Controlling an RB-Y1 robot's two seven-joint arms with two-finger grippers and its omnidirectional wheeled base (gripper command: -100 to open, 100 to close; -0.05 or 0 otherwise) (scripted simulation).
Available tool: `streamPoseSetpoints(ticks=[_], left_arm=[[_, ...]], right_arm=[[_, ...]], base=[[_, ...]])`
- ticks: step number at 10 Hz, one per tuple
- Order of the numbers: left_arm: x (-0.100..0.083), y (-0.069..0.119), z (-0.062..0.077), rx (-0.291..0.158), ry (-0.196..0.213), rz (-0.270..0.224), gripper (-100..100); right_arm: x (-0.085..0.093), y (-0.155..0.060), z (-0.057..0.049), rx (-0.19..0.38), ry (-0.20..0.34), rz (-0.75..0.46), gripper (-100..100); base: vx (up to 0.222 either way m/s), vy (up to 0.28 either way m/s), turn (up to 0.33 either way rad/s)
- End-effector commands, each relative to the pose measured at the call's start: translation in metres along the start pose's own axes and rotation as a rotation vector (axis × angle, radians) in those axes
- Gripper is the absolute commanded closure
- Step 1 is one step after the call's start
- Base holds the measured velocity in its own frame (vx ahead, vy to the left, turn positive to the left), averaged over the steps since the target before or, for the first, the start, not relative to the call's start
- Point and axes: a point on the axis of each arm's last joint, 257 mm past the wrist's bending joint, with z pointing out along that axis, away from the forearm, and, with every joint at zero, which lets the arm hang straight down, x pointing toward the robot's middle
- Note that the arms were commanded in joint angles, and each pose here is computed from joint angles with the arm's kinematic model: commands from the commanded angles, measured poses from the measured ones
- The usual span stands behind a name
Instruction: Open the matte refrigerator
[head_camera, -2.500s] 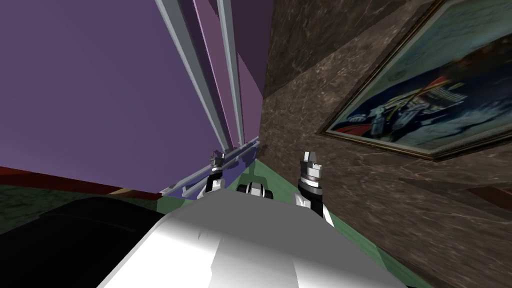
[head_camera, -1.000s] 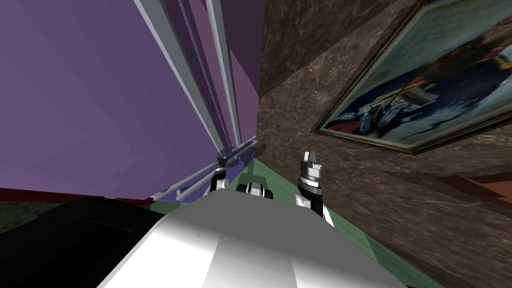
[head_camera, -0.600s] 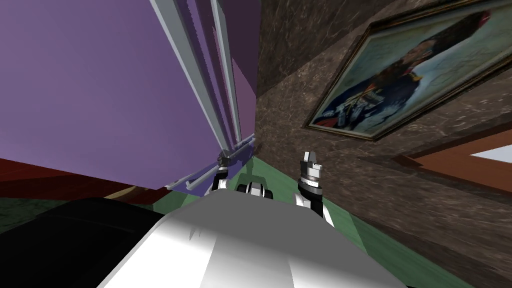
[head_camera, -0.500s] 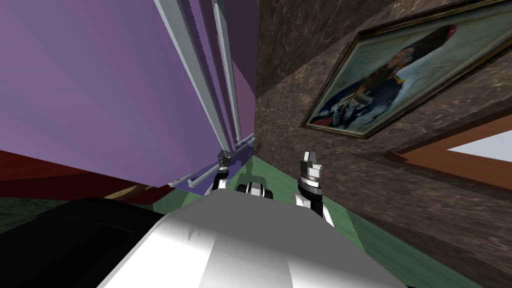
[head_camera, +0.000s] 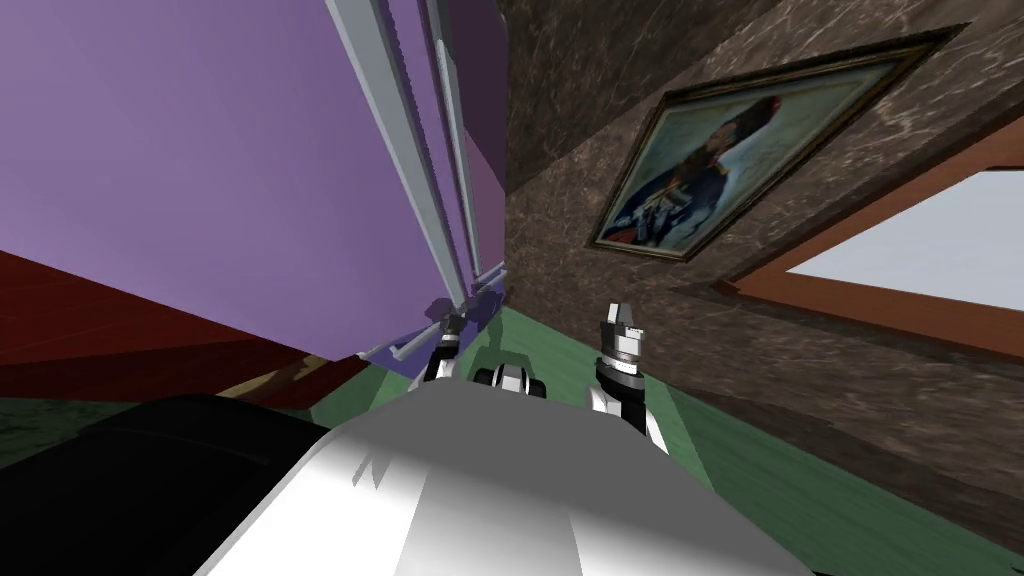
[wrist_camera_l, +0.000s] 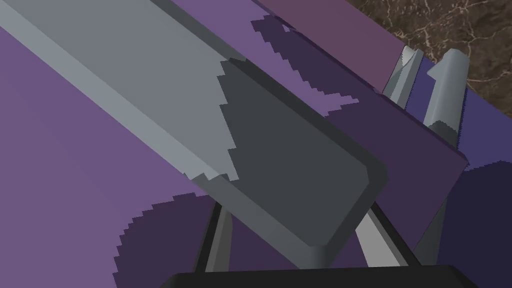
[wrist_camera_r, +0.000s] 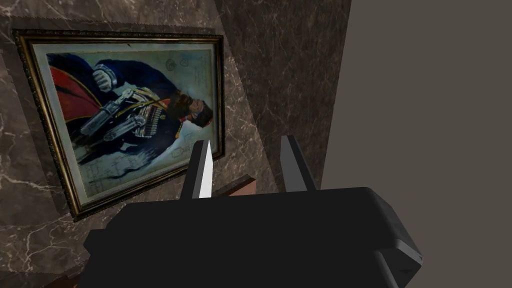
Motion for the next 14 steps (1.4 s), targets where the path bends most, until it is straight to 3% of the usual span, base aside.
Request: streamPoseSetpoints(ticks=[1,6,7,8,11,12,13,14], left_arm=[[0.021,0.013,-0.002,-0.036,0.059,-0.027,100],[0.054,0.032,-0.012,-0.105,0.153,-0.070,100],[0.047,0.030,-0.013,-0.102,0.134,-0.060,100],[0.046,0.028,-0.026,-0.121,0.171,-0.071,100],[0.044,0.020,-0.037,-0.137,0.215,-0.074,100],[0.042,0.019,-0.049,-0.160,0.239,-0.094,100],[0.043,0.014,-0.049,-0.155,0.257,-0.083,100],[0.042,0.012,-0.061,-0.178,0.279,-0.109,100]], right_arm=[[0.000,0.000,0.000,0.000,0.000,0.000,0],[0.000,0.000,0.000,0.000,0.000,0.000,0],[0.000,0.000,0.000,0.000,0.000,0.000,0],[0.000,0.000,0.000,0.000,0.000,0.000,0],[0.000,0.000,0.000,0.001,0.000,0.000,0],[0.000,0.000,0.000,0.001,0.000,0.000,0],[0.000,0.000,0.000,0.001,0.000,0.000,0],[0.000,0.000,0.000,0.001,0.000,0.000,0]], base=[[-0.225,0.075,-0.152],[-0.218,0.076,-0.154],[-0.110,0.032,-0.057],[-0.029,-0.026,0.045],[0.000,-0.034,0.057],[0.006,-0.024,0.058],[-0.001,-0.025,0.033],[0.000,-0.031,0.062]])
